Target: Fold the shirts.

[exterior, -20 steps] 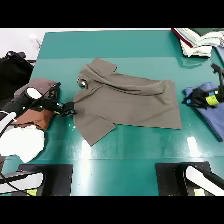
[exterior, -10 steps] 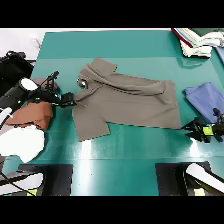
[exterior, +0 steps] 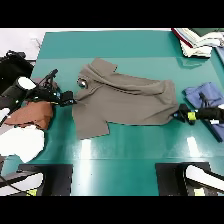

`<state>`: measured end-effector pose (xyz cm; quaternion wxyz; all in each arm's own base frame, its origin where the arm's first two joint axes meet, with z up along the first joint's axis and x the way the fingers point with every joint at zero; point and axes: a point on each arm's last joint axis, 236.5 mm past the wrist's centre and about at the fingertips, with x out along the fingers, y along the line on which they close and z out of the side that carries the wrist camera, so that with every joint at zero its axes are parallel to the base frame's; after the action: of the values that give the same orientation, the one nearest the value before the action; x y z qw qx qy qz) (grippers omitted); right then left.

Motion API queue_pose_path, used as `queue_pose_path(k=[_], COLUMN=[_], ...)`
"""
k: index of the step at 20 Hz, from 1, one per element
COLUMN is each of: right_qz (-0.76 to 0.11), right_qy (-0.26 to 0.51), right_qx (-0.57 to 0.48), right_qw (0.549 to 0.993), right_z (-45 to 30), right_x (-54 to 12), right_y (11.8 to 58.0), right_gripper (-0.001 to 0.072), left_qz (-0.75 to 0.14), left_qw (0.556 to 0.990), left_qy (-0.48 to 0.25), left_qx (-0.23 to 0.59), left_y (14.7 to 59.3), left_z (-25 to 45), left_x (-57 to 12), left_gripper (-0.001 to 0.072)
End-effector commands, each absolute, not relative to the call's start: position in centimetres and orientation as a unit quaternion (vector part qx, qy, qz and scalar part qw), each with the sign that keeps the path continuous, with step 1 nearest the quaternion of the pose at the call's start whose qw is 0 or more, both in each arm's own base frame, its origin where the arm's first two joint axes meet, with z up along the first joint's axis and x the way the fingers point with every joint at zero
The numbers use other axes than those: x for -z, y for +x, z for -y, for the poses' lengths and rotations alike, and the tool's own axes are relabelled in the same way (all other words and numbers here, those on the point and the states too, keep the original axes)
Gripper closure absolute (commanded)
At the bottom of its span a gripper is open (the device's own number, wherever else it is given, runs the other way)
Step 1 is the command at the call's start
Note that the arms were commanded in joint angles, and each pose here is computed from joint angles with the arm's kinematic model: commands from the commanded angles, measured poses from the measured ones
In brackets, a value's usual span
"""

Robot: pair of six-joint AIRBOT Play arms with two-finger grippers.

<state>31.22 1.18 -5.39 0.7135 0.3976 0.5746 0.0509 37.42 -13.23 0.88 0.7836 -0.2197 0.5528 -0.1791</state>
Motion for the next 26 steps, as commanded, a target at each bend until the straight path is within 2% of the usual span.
queue_pose_path(k=[1, 4, 7, 10, 12, 14, 17, 20, 23, 26], right_qz=[-0.500, -0.362, -0.195, -0.077, -0.041, -0.031, -0.044, -0.106, -0.237, -0.420], right_qy=[0.323, 0.237, 0.144, 0.058, 0.027, 0.018, 0.029, 0.077, 0.139, 0.152], right_qx=[-0.114, -0.149, -0.144, -0.111, -0.070, -0.021, -0.009, -0.059, -0.087, -0.081], right_qw=[0.795, 0.889, 0.959, 0.989, 0.996, 0.999, 0.999, 0.990, 0.957, 0.891], right_z=[-3.2, -2.7, -2.1, -2.4, -2.1, -1.1, -0.6, -0.7, 0.9, 1.3], right_x=[-3.0, -17.9, -33.8, -44.7, -48.4, -50.1, -50.6, -47.9, -40.2, -27.2], right_y=[35.7, 37.2, 34.2, 28.2, 25.1, 23.5, 23.4, 25.8, 30.2, 34.6], right_gripper=[0.0697, 0.0697, 0.0697, 0.0697, 0.0697, 0.0697, 0.0697, 0.0697, 0.0698, 0.0697], left_qz=[-0.483, -0.324, -0.111, 0.050, 0.133, 0.172, 0.102, -0.026, -0.178, -0.326], left_qw=[0.828, 0.905, 0.965, 0.976, 0.972, 0.970, 0.978, 0.977, 0.952, 0.908], left_qy=[-0.210, -0.178, -0.107, -0.039, -0.015, -0.016, -0.035, -0.073, -0.093, -0.096], left_qx=[0.193, 0.212, 0.212, 0.211, 0.191, 0.172, 0.178, 0.198, 0.231, 0.247], left_y=[38.0, 37.7, 32.4, 24.2, 20.2, 18.8, 21.7, 28.6, 35.4, 40.9], left_z=[12.8, 11.0, 9.4, 9.4, 8.7, 7.9, 8.1, 8.8, 11.2, 13.8], left_x=[-7.3, -22.5, -41.0, -54.1, -59.2, -61.2, -57.7, -50.3, -40.4, -28.9], left_gripper=[0.0682, 0.0681, 0.0681, 0.0682, 0.0682, 0.0682, 0.0682, 0.0682, 0.0682, 0.0681])
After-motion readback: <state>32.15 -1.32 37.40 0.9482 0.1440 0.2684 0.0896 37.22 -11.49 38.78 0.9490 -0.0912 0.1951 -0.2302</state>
